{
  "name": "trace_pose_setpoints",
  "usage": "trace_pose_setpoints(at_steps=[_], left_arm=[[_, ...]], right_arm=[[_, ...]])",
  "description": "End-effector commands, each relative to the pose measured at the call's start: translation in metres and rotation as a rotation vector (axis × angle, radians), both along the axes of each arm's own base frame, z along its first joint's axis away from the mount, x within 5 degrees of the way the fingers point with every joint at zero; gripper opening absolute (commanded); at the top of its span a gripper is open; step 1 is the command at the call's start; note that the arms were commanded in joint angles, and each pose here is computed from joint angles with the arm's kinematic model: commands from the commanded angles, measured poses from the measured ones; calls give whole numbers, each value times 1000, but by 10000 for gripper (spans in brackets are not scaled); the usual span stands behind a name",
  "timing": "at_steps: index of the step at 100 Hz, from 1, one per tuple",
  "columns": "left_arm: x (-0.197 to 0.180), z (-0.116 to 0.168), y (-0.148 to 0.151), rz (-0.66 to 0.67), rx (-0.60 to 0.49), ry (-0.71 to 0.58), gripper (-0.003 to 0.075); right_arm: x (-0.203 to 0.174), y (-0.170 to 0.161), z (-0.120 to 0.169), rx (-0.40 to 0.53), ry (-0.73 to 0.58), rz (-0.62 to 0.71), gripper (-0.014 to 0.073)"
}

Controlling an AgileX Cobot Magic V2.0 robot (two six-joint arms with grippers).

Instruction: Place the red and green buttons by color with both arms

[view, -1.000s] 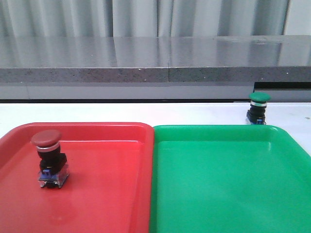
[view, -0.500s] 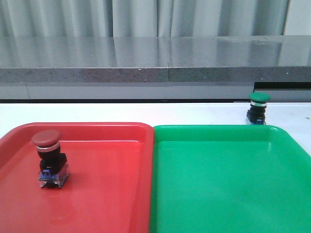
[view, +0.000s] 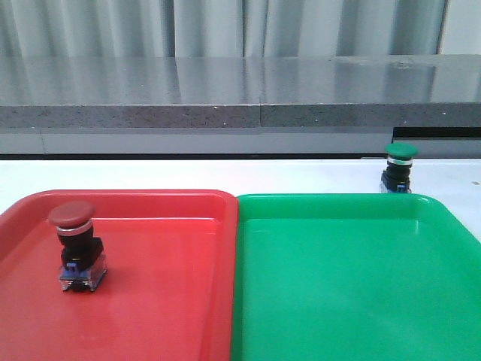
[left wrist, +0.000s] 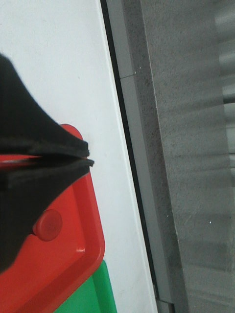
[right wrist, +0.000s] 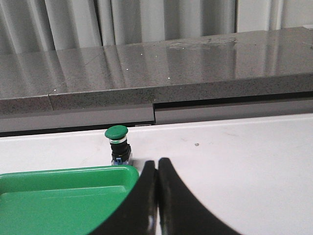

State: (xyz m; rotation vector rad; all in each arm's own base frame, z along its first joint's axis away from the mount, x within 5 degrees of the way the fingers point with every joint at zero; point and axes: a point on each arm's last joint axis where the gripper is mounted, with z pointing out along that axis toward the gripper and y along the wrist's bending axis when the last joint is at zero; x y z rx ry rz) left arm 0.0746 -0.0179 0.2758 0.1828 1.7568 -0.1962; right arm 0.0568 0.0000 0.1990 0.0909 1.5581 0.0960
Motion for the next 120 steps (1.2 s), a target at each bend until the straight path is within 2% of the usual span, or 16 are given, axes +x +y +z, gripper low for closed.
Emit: trace_pose_setpoints(at_steps=[1, 18, 32, 56, 61, 64, 71, 120], left_arm=[[-2, 11, 3, 38, -30, -150, -20], [-8, -1, 12, 147, -50, -256, -20], [-14, -16, 16, 205, -24, -315, -20], [-23, -53, 18, 234, -48, -352, -20], [-21, -62, 18, 235, -81, -341, -20], [-21, -66, 18, 237, -88, -282, -20], [-21, -69, 18, 237, -87, -253, -20], [-21, -68, 18, 237, -92, -263, -20]], right_arm=[[-3, 0, 14, -7, -113, 5, -64], [-3, 0, 14, -7, -113, 5, -64], [-3, 0, 14, -7, -113, 5, -64], [-3, 0, 14, -7, -113, 5, -64], [-3, 0, 14, -7, -113, 5, -64], [-3, 0, 14, -7, -113, 5, -64], [-3, 0, 14, -7, -112, 5, -64], [-3, 0, 14, -7, -112, 5, -64]])
